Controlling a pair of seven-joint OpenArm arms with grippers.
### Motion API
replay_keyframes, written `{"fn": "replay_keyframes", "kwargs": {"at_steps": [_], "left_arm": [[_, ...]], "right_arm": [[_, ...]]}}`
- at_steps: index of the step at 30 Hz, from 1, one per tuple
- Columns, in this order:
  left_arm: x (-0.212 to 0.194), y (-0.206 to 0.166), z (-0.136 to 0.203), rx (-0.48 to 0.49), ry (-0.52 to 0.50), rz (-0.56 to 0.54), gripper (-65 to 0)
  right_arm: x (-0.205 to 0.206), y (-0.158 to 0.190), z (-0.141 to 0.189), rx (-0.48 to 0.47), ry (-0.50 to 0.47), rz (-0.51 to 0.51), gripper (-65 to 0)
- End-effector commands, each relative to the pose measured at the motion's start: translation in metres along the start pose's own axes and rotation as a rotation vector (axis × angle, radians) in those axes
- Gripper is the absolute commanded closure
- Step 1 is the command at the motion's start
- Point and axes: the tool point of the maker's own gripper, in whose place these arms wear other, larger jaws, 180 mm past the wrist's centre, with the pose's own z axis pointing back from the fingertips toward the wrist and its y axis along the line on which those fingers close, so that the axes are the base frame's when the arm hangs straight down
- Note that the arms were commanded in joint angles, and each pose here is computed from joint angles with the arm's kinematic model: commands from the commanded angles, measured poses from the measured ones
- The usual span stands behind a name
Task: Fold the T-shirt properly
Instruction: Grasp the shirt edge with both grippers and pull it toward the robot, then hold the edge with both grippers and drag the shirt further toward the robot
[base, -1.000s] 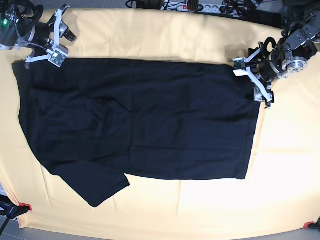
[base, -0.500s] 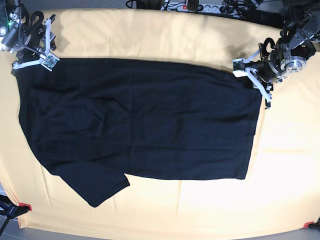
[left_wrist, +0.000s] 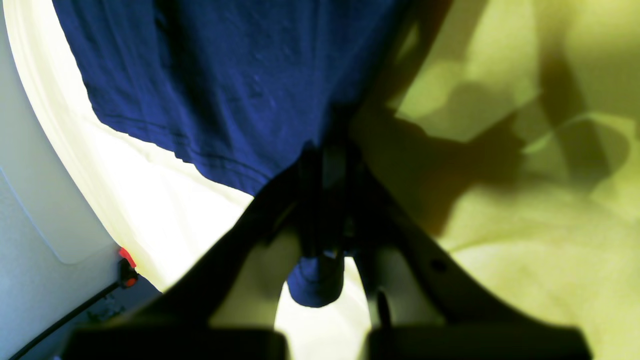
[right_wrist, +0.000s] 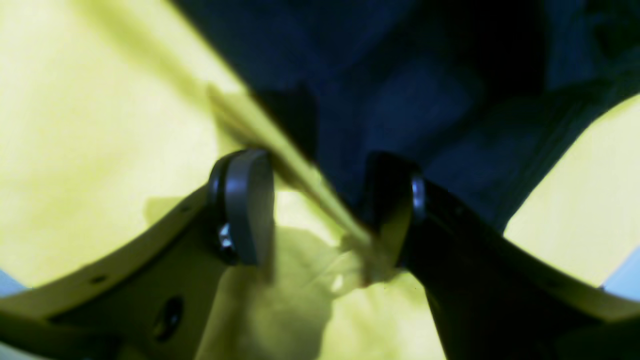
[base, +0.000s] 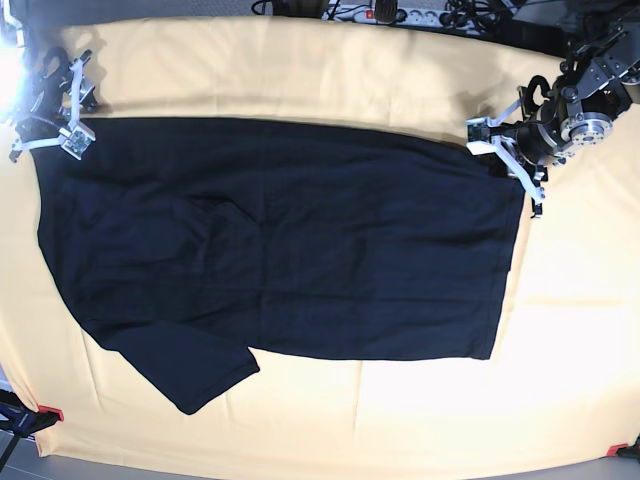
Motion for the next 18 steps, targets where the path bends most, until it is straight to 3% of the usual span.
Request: {"fn": "replay_keyframes", "kwargs": {"at_steps": [1,11,18], "left_arm": [[-0.007,0.013,0.005,0.035,0.023,-0.02,0.0],[-0.007,0.013,0.005,0.035,0.022,-0.02,0.0],[-0.007,0.013,0.005,0.035,0.023,-0.02,0.0]], "right_arm": [[-0.005,-0.014,0.001,-0.037,0.021,0.003,-35.2],[-0.008,-0.017,-0.006,0.007,0.011,-0.026,-34.5],[0.003,-0.05,-0.001,-0.107,0.009,-0.035,-34.5]]}}
